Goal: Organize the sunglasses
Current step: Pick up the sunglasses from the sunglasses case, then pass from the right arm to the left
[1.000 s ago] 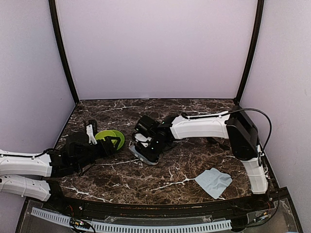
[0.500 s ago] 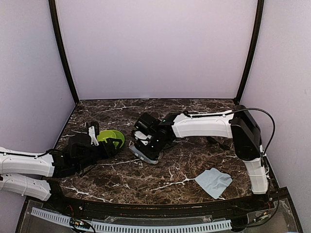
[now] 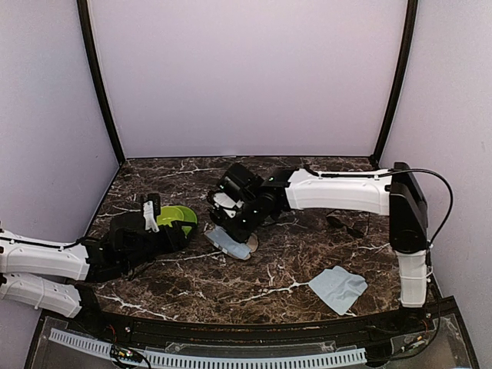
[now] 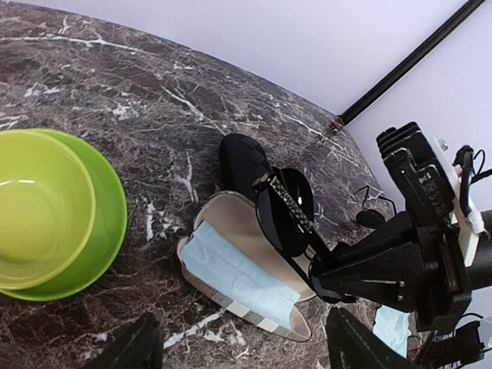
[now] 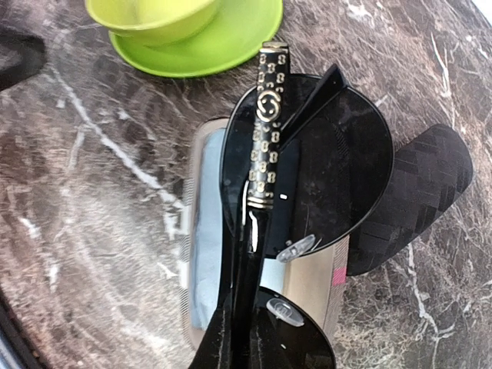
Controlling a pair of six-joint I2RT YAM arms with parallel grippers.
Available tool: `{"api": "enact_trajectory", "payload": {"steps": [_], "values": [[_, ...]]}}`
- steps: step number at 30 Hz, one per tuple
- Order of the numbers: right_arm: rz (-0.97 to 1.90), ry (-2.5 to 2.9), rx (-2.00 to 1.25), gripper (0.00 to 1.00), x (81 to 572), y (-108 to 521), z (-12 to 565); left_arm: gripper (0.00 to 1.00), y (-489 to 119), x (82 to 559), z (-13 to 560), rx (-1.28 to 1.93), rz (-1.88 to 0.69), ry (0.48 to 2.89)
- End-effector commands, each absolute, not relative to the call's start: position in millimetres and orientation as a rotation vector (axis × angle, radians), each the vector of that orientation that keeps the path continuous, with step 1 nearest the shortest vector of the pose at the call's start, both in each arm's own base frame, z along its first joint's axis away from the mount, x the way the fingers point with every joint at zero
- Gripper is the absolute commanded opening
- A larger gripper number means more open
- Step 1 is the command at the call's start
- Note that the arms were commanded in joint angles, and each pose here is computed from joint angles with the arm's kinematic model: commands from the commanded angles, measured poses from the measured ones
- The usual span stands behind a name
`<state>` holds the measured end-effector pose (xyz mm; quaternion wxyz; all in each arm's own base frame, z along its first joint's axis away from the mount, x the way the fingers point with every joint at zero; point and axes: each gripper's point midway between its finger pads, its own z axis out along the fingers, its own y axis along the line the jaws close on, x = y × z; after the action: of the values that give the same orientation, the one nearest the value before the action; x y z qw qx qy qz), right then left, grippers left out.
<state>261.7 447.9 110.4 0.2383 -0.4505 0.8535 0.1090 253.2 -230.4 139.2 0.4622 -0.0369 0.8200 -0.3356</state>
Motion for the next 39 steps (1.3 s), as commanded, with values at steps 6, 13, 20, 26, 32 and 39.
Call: {"api": "enact_trajectory", "payload": {"steps": [6,13,20,26,32,39], "values": [[0.766,2.262,-1.264,0.04,235,443,165,0.93,-259,244,188,0.367,-0.806,1.81],[1.062,2.351,-1.311,0.05,207,412,165,0.9,-288,217,199,0.871,-0.716,1.643],[1.335,2.351,-1.378,0.05,174,403,170,0.88,-317,176,204,1.359,-0.533,1.359],[1.451,2.368,-1.395,0.04,161,402,167,0.86,-334,163,207,1.616,-0.419,1.24],[1.574,2.337,-1.385,0.03,148,402,171,0.86,-338,159,194,1.788,-0.397,1.269],[1.662,2.358,-1.378,0.02,133,398,165,0.96,-330,142,171,2.005,-0.339,1.166]]}}
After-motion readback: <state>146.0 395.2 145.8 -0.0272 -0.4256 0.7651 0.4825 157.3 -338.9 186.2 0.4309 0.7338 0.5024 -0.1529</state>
